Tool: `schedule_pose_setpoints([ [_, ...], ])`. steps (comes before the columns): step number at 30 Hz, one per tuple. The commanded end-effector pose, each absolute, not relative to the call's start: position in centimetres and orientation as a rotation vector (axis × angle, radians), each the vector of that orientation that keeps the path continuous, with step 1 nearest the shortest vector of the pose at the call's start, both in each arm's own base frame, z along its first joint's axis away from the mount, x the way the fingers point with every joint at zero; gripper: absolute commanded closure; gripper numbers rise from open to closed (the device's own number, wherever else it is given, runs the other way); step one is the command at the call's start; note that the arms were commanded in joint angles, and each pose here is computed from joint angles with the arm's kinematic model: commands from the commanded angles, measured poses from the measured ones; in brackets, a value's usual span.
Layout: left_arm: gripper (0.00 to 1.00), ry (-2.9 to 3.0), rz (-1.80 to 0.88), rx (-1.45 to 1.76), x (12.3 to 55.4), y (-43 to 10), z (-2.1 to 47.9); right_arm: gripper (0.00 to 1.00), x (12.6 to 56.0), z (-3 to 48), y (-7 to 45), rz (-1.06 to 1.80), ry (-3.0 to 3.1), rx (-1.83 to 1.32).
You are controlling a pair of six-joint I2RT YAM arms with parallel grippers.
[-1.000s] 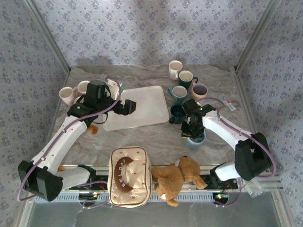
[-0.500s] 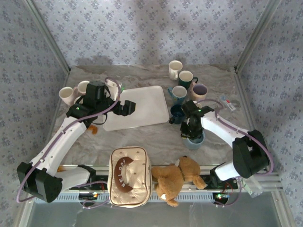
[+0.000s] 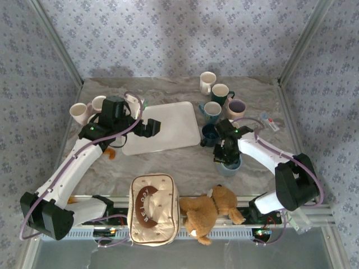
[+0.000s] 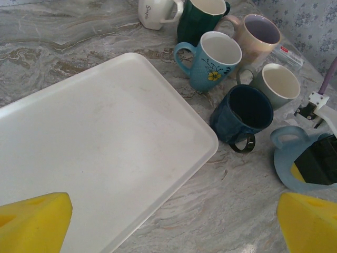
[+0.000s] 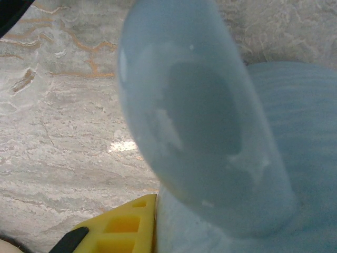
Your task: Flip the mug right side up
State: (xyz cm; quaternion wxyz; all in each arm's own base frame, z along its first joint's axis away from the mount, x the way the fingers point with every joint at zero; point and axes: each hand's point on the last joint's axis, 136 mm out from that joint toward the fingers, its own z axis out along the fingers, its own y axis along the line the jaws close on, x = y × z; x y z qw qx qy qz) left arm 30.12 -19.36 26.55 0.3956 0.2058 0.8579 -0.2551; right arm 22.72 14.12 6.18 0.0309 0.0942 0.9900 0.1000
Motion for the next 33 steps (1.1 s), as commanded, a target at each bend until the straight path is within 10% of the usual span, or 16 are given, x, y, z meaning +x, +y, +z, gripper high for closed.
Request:
schedule_pose_setpoints([
  [1, 0.00, 2.152, -0.629, 0.533, 29.9, -19.3, 27.5, 0.81, 22.9, 6.3, 13.9, 0.309, 3.043, 0.304],
  [33, 0.01, 2.128, -0.595, 0.495, 30.1, -18.6, 27.7, 0.61, 24.2, 21.0, 10.4, 0.425, 2.474, 0.189],
])
